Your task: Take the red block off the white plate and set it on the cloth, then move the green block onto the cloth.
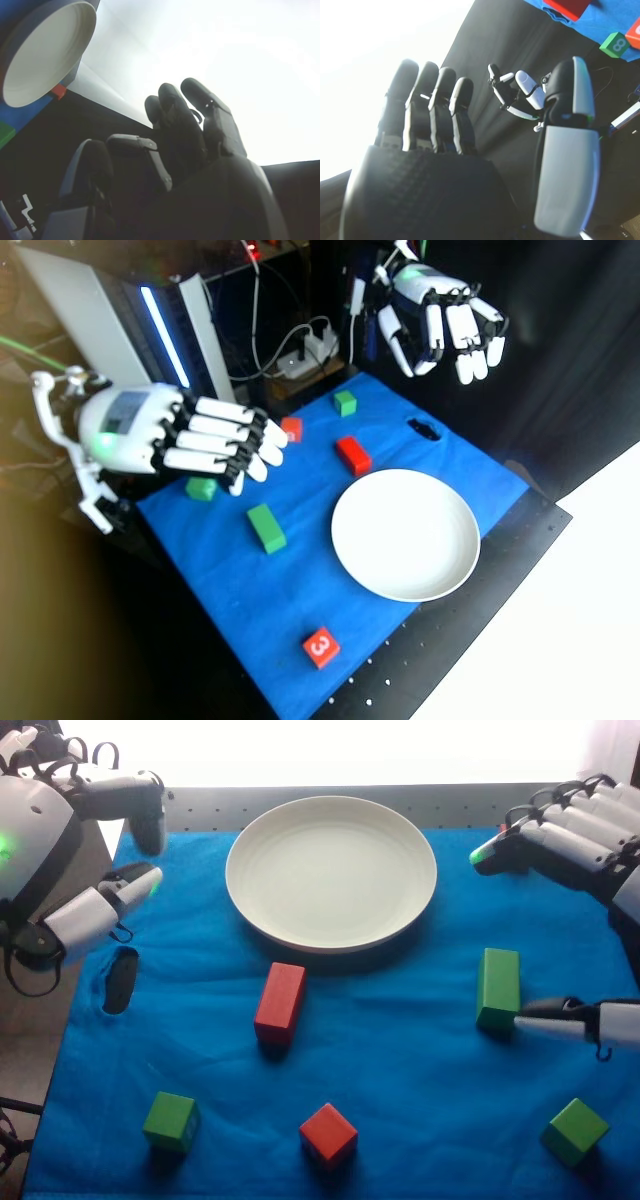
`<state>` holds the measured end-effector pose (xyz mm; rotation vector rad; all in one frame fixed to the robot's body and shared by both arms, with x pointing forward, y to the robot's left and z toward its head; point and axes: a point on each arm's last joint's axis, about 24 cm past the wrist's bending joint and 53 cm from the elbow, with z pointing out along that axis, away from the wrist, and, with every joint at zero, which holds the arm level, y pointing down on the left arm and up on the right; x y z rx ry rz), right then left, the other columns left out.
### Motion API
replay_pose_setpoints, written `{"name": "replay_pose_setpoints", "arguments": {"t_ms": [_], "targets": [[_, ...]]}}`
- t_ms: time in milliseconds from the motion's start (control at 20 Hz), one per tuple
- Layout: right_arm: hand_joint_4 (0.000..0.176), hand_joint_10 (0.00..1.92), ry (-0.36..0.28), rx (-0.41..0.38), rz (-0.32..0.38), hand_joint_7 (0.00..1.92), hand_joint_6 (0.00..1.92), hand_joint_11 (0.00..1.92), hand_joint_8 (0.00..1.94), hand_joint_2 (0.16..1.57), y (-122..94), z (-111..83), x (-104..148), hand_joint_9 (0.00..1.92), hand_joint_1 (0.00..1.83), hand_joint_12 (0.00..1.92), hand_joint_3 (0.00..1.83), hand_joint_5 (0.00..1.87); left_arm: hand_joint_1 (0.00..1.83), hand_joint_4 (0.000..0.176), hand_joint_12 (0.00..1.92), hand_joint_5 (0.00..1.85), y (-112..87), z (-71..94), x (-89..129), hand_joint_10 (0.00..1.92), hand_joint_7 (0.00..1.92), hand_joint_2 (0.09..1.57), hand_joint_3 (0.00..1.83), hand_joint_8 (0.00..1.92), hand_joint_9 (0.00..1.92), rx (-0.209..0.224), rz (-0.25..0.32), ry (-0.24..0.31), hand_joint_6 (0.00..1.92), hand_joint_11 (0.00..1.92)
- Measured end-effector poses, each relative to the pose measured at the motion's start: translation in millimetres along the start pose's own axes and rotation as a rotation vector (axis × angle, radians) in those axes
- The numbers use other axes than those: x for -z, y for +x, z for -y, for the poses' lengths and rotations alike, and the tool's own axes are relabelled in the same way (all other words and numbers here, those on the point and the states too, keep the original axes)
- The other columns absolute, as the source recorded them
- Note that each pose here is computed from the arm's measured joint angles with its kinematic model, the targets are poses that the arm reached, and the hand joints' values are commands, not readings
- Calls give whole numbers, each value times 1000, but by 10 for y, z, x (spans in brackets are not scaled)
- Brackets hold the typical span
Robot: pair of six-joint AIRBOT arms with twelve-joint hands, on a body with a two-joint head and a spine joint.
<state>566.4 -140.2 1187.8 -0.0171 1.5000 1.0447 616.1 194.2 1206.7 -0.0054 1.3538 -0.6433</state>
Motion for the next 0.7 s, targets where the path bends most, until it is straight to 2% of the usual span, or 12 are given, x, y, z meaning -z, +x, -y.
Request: {"name": "replay_pose_setpoints", "arguments": {"t_ms": [50,100,150,200,300,400,450,500,550,600,650,700], "targets": [[0,1272,-3,2,12,187,964,0,964,913,-35,-3,0,106,1021,1859,0,240,699,29,987,558,-5,0,0,5,587,1230,0,2,571,0,2,0,275,100],[0,1280,-11,6,37,262,982,36,1000,940,-102,-7,-1,174,987,1841,0,283,637,5,1032,583,-13,7,2,12,611,1227,0,5,608,1,6,1,114,134],[0,1326,-16,9,70,235,1032,58,1052,965,-192,-2,0,157,1016,1847,0,260,614,19,1082,591,-39,20,8,10,625,1214,0,5,614,0,12,4,56,129],[0,1415,-17,10,102,287,1110,185,1149,955,-276,10,4,213,1034,1849,0,282,629,21,1127,589,-83,32,14,11,644,1187,0,6,628,-7,24,12,29,109],[0,1514,-18,19,190,299,1323,396,1299,987,-513,51,26,309,1065,1858,0,264,689,41,1154,586,-258,64,37,25,674,1121,0,8,687,-23,74,28,10,259],[0,1693,-18,31,263,259,1440,399,1464,1004,-716,95,58,304,1141,1918,0,158,732,21,1160,513,-429,135,59,20,646,1163,10,0,681,-37,132,60,0,280],[0,1758,-24,40,302,247,1484,447,1583,1076,-819,101,80,366,1215,1920,0,81,669,55,1150,505,-516,170,77,25,657,1150,2,3,704,-37,166,70,0,320],[0,1837,-29,43,328,213,1525,518,1727,1200,-887,97,97,403,1203,1921,0,15,626,36,1195,465,-574,193,74,29,638,1184,3,0,714,-38,186,79,0,328],[0,1837,-35,45,360,235,1493,588,1772,1320,-962,86,121,472,1161,1921,0,2,533,44,1194,428,-633,209,74,32,632,1183,1,0,729,-35,209,83,0,382],[0,1843,-49,46,410,223,1332,657,1802,1392,-1076,53,158,452,1028,1921,0,0,465,55,1131,409,-731,247,75,29,636,1175,0,1,740,-32,248,96,0,423],[0,1844,-63,50,439,164,1527,527,1815,1428,-1147,25,175,359,825,1921,0,0,482,34,1155,420,-770,276,75,30,627,1191,1,0,753,-33,264,107,3,433],[0,1906,-76,54,473,112,1593,418,1910,1338,-1227,-3,205,304,754,1921,0,0,455,0,1097,445,-820,316,84,33,616,1215,2,0,774,-34,283,123,7,469]]}}
